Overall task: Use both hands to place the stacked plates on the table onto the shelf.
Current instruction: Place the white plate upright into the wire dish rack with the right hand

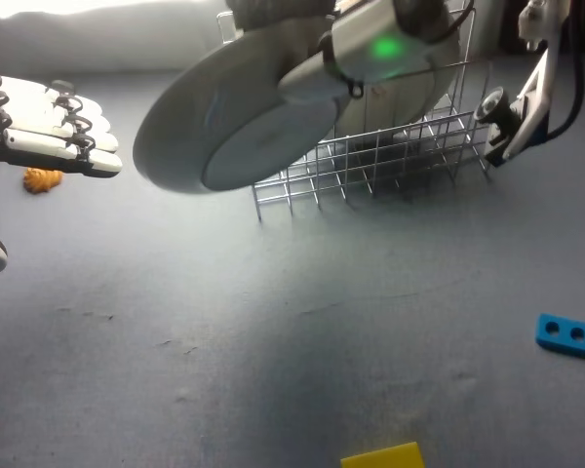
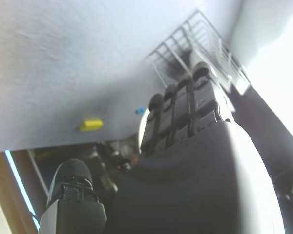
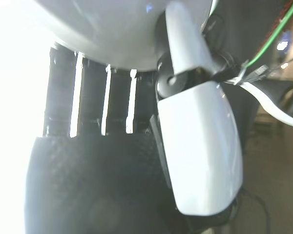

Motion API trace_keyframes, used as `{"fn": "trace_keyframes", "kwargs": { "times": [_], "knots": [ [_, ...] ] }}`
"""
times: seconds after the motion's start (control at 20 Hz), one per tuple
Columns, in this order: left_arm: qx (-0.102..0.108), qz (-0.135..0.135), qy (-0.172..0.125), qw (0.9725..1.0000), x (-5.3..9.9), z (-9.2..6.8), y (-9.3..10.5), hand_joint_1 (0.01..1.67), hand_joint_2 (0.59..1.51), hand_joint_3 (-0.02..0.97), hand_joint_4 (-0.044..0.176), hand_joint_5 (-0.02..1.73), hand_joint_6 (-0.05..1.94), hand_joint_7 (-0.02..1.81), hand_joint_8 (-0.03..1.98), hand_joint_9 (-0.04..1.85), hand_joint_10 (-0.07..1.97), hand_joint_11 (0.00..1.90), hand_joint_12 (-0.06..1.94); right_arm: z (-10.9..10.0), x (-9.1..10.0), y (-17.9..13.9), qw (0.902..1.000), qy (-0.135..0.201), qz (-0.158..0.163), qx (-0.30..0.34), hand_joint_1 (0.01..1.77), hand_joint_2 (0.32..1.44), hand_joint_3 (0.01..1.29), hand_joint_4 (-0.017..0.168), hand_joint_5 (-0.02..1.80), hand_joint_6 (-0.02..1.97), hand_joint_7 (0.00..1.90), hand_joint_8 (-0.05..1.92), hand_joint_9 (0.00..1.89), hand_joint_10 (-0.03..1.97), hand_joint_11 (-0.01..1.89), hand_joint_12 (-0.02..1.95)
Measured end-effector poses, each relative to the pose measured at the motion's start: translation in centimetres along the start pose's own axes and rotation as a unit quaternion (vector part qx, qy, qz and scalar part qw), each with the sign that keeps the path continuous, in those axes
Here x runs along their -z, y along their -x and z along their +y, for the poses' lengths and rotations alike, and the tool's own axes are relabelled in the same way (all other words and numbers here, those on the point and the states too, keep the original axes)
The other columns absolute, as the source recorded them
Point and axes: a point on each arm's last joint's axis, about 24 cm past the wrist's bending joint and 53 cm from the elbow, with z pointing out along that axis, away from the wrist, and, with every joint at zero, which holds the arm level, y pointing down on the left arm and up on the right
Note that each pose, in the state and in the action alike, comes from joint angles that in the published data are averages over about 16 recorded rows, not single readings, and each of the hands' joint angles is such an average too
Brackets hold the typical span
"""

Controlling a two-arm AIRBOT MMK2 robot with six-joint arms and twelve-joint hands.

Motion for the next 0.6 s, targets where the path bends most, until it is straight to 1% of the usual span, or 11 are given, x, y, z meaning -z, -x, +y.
{"fn": "trace_keyframes", "kwargs": {
  "times": [0.2,0.4,0.6],
  "knots": [
    [0.002,0.011,0.007,0.9999,0.0,0.5,-0.8,0.02,1.1,0.021,0.002,0.05,0.01,0.02,0.01,0.02,-0.06,0.02,0.01,-1.0,0.2,2.4,0.9991,-0.01,-0.023,-0.035,1.24,1.08,0.01,0.009,0.85,1.11,0.97,1.01,1.1,0.52,0.81,1.27],
    [0.004,0.016,0.011,0.9998,0.0,0.8,-1.2,0.02,1.1,0.021,0.002,0.05,0.01,0.02,0.01,0.02,-0.06,0.02,0.01,-2.6,0.5,4.6,0.9961,-0.026,-0.044,-0.071,1.24,1.08,0.01,0.01,0.85,1.11,0.96,1.03,1.09,0.52,0.81,1.29],
    [0.005,0.019,0.014,0.9997,0.0,1.0,-1.4,0.02,1.099,0.021,0.001,0.05,0.01,0.02,0.01,0.02,-0.06,0.02,0.01,-4.9,0.5,6.3,0.9914,-0.048,-0.062,-0.105,1.24,1.09,0.01,0.009,0.84,1.11,0.95,1.03,1.09,0.51,0.81,1.29]
  ]
}}
